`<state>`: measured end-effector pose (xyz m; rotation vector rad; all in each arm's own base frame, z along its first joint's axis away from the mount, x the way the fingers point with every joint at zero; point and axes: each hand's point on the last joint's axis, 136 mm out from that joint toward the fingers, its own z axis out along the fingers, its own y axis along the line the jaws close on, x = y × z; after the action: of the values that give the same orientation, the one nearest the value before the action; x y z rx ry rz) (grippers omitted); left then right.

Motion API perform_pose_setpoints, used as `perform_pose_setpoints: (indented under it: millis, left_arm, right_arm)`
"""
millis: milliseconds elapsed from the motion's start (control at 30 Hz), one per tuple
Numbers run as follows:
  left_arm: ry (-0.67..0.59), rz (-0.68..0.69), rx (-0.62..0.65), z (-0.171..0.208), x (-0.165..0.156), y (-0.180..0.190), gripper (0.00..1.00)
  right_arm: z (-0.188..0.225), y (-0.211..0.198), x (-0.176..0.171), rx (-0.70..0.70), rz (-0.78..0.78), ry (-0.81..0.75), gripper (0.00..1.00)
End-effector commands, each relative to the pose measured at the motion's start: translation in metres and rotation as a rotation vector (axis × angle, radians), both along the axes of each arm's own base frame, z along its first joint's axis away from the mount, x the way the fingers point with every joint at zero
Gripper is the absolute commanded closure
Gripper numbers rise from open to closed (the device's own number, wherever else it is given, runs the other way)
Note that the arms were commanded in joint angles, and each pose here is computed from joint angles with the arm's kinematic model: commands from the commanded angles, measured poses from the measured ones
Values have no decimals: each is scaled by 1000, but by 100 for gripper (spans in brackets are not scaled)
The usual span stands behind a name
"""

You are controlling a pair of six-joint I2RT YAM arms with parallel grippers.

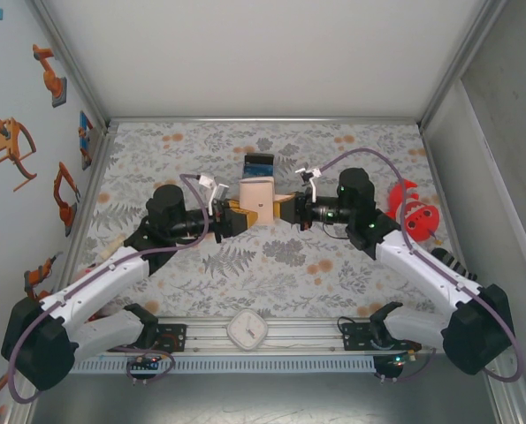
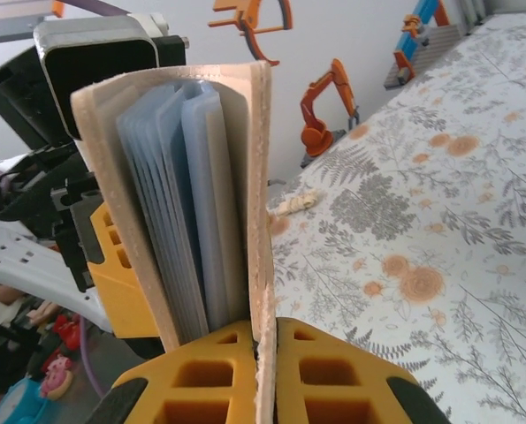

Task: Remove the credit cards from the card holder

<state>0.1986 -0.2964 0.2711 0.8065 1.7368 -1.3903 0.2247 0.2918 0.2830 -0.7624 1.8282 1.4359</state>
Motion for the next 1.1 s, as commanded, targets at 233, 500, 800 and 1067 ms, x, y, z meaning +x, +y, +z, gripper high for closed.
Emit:
perform_pose_setpoints:
  millis: [233,500,800,1067]
  left_arm:
    - [7,105,55,-12,20,-1,4]
    - [38,395,124,-41,55,27,3]
    - [121,579,115,-60,73,49,3]
    - [173,599,120,-71,77,49,2]
  right_arm:
    - [-13,-16,22,-129,-199,31,100]
    - [-36,-30,43,-260,-337,109,100]
    - [-57,-30,52,-374,-399,153,100]
    - [-48,-19,50,-316,-359,166,100]
